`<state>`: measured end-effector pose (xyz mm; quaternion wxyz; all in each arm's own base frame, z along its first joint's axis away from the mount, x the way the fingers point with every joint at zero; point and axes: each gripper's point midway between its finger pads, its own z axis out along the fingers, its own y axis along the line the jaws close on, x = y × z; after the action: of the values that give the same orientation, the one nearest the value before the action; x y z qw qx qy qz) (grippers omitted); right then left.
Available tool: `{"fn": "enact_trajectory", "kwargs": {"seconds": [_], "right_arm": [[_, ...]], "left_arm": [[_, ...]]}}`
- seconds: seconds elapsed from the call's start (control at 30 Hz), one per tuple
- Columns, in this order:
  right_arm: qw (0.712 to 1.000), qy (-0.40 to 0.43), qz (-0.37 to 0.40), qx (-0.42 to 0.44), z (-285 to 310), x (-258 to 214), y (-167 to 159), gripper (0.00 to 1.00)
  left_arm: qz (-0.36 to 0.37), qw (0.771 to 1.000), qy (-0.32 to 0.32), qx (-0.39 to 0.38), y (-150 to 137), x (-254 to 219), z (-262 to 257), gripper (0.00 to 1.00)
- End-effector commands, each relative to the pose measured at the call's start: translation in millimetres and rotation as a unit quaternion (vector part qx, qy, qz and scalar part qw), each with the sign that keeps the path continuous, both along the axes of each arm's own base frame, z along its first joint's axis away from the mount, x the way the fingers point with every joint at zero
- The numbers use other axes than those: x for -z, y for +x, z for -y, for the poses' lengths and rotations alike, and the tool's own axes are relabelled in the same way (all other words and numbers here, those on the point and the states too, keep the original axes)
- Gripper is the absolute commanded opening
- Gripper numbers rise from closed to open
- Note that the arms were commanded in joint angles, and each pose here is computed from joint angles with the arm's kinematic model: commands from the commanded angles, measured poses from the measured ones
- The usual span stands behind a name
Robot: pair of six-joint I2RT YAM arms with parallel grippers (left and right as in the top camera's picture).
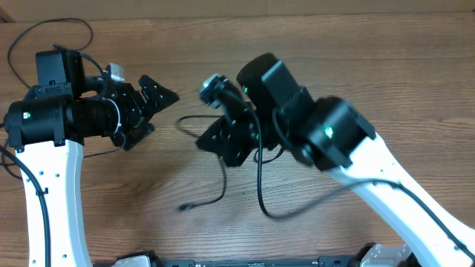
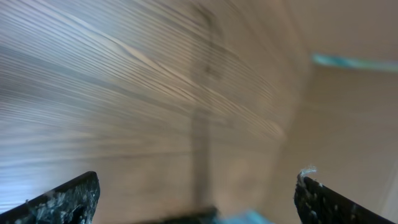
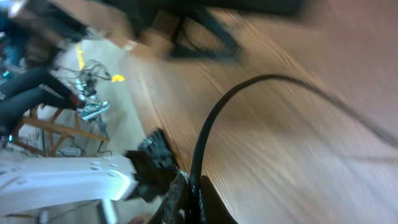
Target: Untangle cables
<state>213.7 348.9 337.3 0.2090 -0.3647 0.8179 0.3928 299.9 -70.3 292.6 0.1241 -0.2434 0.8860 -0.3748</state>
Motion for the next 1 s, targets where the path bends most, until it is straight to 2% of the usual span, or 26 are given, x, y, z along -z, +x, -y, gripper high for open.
{"fn": "enact_trajectory", "kwargs": {"seconds": [0.0,0.07,0.17,0.23,0.4,0.5,0.63,0.83,0.97], "right_arm": [[0.996,0.038,0.075,-0.028,-12,-33,-16,0.04],[0.995,0.035,0.086,0.020,-11,-38,-3,0.04],[0.993,0.032,0.079,0.080,-6,-39,13,0.04],[0.991,0.040,0.080,0.096,-6,-43,20,0.04],[0.984,0.100,0.098,0.111,-7,-78,22,0.04],[0.981,0.118,0.110,0.112,-2,-92,17,0.04],[0.975,0.149,0.117,0.118,8,-115,9,0.04],[0.969,0.176,0.131,0.113,21,-137,-4,0.04],[0.966,0.204,0.118,0.107,27,-153,-17,0.04]], "left_arm": [[0.009,0.989,-0.136,0.059,-12,-35,39,1.00],[0.010,0.987,-0.149,0.065,-14,-39,42,1.00],[0.006,0.989,-0.134,0.058,-13,-34,39,1.00],[-0.003,0.993,-0.109,0.044,-12,-26,33,1.00],[-0.030,0.999,0.011,-0.016,-6,7,-1,0.98],[-0.038,0.998,0.030,-0.042,-2,11,-9,0.98],[-0.038,0.998,0.002,-0.058,7,6,-6,0.98],[-0.040,0.995,-0.090,-0.030,15,-9,18,0.98],[-0.061,0.983,-0.171,0.016,11,-20,40,0.95]]}}
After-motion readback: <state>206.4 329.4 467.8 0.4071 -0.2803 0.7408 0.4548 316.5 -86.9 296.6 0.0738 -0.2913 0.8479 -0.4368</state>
